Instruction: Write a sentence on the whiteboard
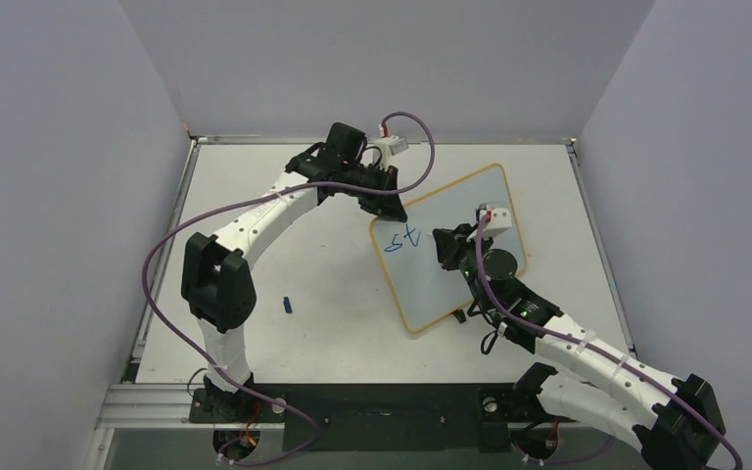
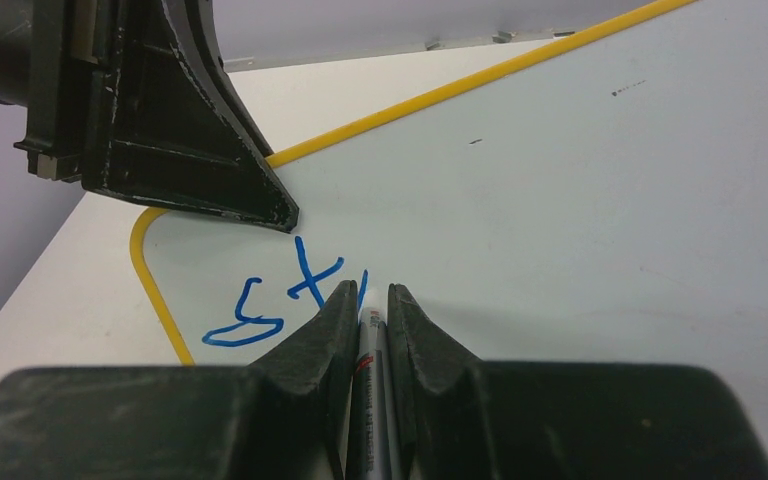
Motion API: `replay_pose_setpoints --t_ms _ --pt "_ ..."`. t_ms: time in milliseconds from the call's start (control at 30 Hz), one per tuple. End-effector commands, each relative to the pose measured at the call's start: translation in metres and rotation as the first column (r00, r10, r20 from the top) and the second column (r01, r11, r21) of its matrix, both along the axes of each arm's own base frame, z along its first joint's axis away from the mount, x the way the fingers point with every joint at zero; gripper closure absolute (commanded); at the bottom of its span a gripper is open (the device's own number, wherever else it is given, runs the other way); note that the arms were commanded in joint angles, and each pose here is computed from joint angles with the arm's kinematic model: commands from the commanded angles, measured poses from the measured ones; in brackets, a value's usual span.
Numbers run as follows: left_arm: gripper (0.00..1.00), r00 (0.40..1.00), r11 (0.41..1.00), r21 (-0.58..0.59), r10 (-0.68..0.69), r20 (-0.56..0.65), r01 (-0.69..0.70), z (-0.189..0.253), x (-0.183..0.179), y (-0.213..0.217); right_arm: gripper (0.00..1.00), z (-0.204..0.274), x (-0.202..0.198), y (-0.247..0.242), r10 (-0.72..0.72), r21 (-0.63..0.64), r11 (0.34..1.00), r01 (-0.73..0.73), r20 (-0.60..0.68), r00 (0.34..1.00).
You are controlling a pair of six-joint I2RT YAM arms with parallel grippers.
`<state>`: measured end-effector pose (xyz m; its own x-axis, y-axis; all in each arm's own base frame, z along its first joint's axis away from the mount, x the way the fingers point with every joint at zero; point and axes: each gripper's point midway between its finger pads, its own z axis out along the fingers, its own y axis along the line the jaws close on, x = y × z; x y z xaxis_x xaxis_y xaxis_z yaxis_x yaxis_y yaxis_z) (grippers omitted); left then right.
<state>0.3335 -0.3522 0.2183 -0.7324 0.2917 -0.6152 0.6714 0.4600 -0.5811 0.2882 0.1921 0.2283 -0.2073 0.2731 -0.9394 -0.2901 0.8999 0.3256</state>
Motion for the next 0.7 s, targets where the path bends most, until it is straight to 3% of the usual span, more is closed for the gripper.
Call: replay_pose_setpoints --t_ms 0,667 --pt "1.00 0.997 0.993 0.110 0.032 0.069 -0.039 -0.008 0.016 0.016 1.00 0.008 0.001 0.000 0.007 0.008 1.000 -0.007 0.040 0.999" --pt "1.00 0.995 0.993 0.105 0.044 0.088 -0.053 -0.013 0.007 0.023 1.00 0.015 0.014 0.005 0.001 -0.032 0.999 0.001 0.069 0.998"
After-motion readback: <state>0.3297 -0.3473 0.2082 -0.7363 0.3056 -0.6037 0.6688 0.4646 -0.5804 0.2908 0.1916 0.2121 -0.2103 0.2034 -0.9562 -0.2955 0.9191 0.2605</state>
